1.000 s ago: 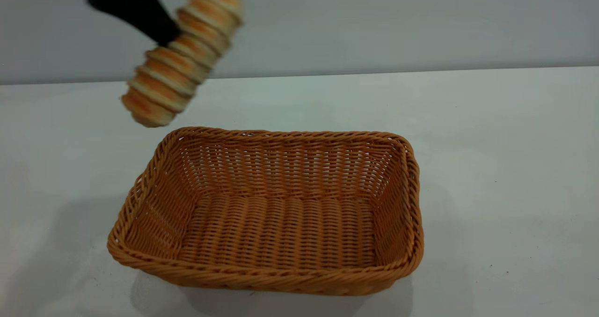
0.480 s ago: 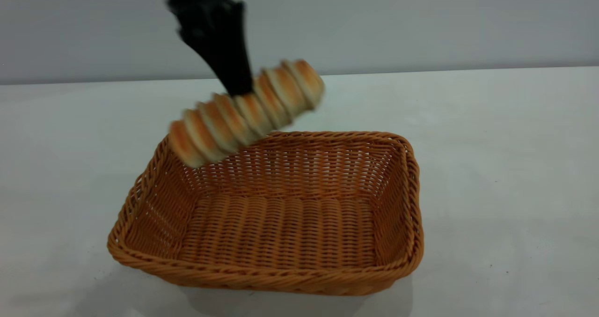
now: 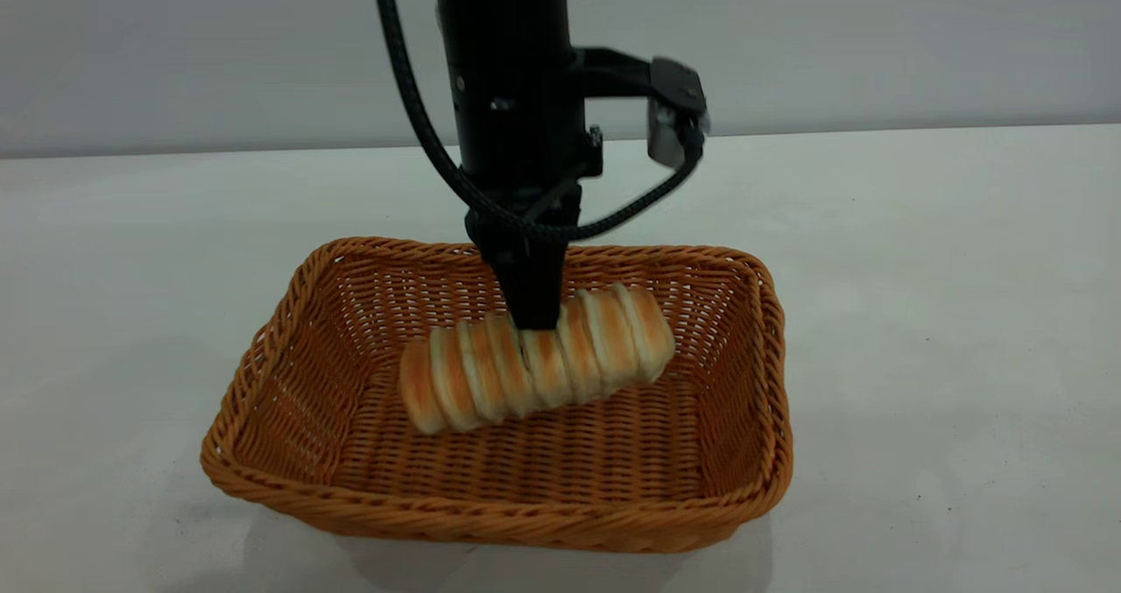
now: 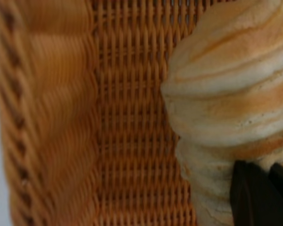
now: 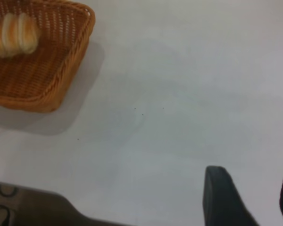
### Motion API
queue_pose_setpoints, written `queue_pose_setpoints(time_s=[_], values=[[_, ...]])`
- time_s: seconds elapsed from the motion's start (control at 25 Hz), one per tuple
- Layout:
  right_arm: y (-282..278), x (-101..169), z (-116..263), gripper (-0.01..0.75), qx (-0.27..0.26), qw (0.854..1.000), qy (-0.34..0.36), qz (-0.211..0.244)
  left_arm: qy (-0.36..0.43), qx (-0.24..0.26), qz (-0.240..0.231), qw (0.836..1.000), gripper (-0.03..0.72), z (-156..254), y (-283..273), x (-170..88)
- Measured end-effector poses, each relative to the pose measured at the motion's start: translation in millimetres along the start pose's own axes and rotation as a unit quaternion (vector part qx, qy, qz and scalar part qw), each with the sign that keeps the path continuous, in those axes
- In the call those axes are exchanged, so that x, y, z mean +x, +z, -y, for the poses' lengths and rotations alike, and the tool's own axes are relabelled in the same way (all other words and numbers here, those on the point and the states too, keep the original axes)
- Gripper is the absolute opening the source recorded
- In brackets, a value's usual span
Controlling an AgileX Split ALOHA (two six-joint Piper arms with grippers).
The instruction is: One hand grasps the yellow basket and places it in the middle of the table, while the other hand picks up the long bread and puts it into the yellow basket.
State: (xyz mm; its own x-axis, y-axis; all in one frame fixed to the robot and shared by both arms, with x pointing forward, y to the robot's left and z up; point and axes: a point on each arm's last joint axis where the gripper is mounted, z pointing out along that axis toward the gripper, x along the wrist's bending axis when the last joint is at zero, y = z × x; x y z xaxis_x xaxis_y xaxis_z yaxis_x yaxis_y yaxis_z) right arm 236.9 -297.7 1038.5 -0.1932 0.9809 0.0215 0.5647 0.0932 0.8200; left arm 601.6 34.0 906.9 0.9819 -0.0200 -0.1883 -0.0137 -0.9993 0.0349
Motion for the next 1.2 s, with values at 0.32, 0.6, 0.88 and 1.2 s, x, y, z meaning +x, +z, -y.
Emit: queue_pose_setpoints(time_s=[0.32,0.6,0.88,1.2], values=[[0,0,0,0.341,0.0,1.0,0.0,0.0,-0.023,-0.001,-0.005,1.0,0.072,-2,-2,1],[0,0,0,0.341,0.0,1.0,0.0,0.0,-0.05,0.007,-0.011,0.999,0.381,0,-2,2],[0,0,0,0.341,0.0,1.0,0.0,0.0,-0.124,-0.007,-0.094,0.988,0.44,-4,-46,11],[0,0,0,0.341,0.0,1.0,0.0,0.0,-0.21,-0.139,-0.236,0.939,0.441,14,-198,-45]])
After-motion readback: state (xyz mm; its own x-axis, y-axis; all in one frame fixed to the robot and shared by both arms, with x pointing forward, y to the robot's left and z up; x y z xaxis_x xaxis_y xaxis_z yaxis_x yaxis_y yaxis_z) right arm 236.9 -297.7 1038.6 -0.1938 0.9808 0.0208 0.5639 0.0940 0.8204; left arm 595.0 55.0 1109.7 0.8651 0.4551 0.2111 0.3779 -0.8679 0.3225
